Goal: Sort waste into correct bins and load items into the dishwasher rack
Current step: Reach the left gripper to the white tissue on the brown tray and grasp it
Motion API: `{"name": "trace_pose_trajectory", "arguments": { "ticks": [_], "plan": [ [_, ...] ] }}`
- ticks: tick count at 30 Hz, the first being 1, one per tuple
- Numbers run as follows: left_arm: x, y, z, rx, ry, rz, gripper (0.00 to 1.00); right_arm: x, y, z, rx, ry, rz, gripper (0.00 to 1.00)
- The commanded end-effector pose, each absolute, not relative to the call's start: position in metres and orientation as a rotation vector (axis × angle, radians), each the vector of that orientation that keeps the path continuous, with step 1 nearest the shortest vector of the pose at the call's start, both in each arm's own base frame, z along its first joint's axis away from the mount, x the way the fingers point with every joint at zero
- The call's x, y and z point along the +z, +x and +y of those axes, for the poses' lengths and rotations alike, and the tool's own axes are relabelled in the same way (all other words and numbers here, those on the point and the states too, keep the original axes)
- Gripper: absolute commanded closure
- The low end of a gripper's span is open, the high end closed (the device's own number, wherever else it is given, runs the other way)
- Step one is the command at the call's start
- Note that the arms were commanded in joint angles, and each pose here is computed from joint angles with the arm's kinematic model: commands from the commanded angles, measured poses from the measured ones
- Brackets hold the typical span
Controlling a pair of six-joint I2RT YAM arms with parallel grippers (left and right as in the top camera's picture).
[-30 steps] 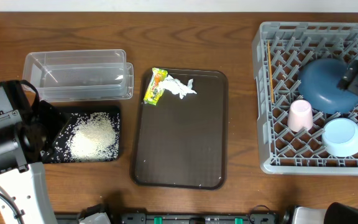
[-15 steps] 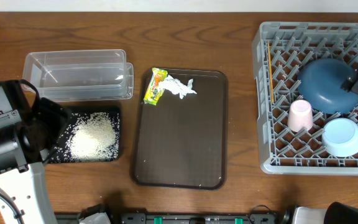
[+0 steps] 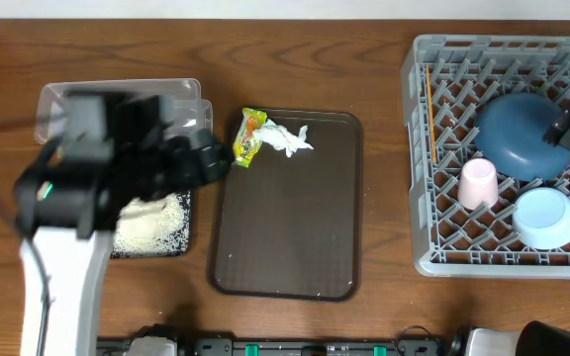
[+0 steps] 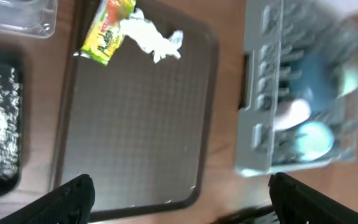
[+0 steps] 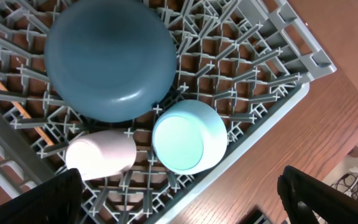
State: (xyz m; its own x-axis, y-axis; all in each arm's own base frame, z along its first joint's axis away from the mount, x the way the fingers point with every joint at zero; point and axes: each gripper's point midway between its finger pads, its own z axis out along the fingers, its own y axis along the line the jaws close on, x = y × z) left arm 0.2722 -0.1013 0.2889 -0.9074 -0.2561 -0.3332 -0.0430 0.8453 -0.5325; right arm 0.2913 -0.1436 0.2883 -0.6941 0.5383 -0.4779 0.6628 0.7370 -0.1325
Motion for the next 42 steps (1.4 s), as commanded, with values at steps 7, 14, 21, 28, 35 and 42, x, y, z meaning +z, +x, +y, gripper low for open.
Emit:
{"name": "trace_pose_trajectory", "arguments": {
  "ticks": [7,14,21,28,35,42],
  "plan": [
    [0.215,0.371,-0.131,-0.329,-0.01,2.731,0.08,0.294,0.288,-0.149,-0.441,0.953,2.493,0.01],
    [0.148,0.405,-0.168,-0.311,0.13,2.793,0.08,0.294,0.288,-0.149,-0.441,0.953,2.493,0.01],
    [0.091,0.43,-0.196,-0.321,0.107,2.817,0.09,0.294,0.288,-0.149,-0.441,0.953,2.493,0.01],
    [0.046,0.443,-0.196,-0.185,-0.035,2.834,0.14,0.294,0.288,-0.149,-0.441,0.953,2.493,0.01],
    [0.023,0.443,-0.207,-0.192,-0.046,2.855,0.16,0.294,0.288,-0.149,-0.441,0.953,2.494,0.01],
    [0.014,0.436,-0.219,-0.19,-0.016,2.872,0.37,0.294,0.288,-0.149,-0.441,0.953,2.494,0.01]
  ]
}}
